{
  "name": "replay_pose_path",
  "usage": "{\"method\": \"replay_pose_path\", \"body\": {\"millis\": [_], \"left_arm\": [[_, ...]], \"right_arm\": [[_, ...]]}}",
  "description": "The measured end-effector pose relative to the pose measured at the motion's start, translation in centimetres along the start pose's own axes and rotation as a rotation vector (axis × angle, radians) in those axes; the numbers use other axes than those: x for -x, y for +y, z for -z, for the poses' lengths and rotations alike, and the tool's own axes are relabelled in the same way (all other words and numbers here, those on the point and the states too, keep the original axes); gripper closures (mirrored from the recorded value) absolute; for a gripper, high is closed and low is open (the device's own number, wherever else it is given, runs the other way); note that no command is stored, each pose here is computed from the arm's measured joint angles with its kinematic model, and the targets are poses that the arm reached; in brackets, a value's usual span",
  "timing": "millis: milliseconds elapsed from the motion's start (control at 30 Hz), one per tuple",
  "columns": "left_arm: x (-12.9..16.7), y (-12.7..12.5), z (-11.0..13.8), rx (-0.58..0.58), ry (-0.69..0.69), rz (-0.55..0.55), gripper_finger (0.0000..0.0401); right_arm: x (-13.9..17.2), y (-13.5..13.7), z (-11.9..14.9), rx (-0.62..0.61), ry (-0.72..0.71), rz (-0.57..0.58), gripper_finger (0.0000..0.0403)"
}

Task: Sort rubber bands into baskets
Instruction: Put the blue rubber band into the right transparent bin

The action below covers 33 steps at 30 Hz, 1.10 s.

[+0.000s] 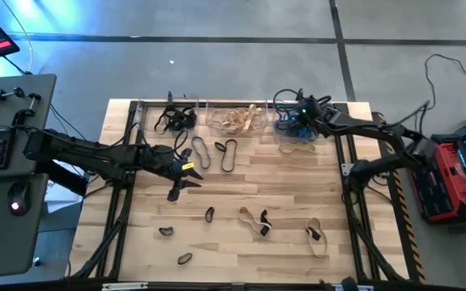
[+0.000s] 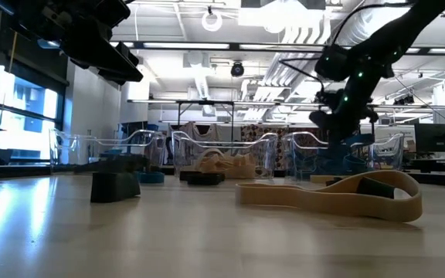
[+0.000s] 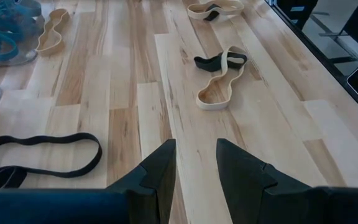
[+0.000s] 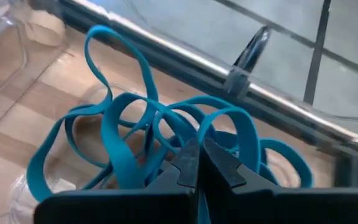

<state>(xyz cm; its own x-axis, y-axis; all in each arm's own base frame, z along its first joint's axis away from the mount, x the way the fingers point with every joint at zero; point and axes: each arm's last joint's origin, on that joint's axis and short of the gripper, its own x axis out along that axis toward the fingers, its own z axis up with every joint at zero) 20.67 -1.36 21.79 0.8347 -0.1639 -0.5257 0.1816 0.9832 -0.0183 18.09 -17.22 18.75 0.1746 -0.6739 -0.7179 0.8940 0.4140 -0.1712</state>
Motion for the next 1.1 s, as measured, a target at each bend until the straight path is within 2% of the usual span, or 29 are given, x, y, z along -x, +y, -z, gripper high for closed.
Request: {"method": "replay_pose_path", "body": {"millis": [267, 500, 633, 900, 1100], "left_arm": [[0.0, 0.0, 0.0, 0.0, 0.0, -0.003, 0.0295], [0.0, 0.0, 0.0, 0.0, 0.001, -0.003, 0.0295], [0.0, 0.0, 0.0, 0.003, 0.001, -0.003, 0.0295], [0.0, 0.0, 0.0, 0.001, 0.001, -0.003, 0.0295], [0.0, 0.0, 0.0, 0.003, 0.002, -0.005, 0.0295]], "right_arm": [[-3.0, 0.4, -1.6, -0.008, 0.074, -0.028, 0.0403], [-2.2, 0.3, -4.0, 0.016, 0.119, -0.045, 0.0403], [-2.4, 0.4, -3.4, -0.008, 0.149, -0.092, 0.0403], [-3.6, -0.1, -0.5, -0.068, 0.208, -0.109, 0.0403], [-4.0, -0.5, 0.0, -0.084, 0.214, -0.118, 0.0399]]}}
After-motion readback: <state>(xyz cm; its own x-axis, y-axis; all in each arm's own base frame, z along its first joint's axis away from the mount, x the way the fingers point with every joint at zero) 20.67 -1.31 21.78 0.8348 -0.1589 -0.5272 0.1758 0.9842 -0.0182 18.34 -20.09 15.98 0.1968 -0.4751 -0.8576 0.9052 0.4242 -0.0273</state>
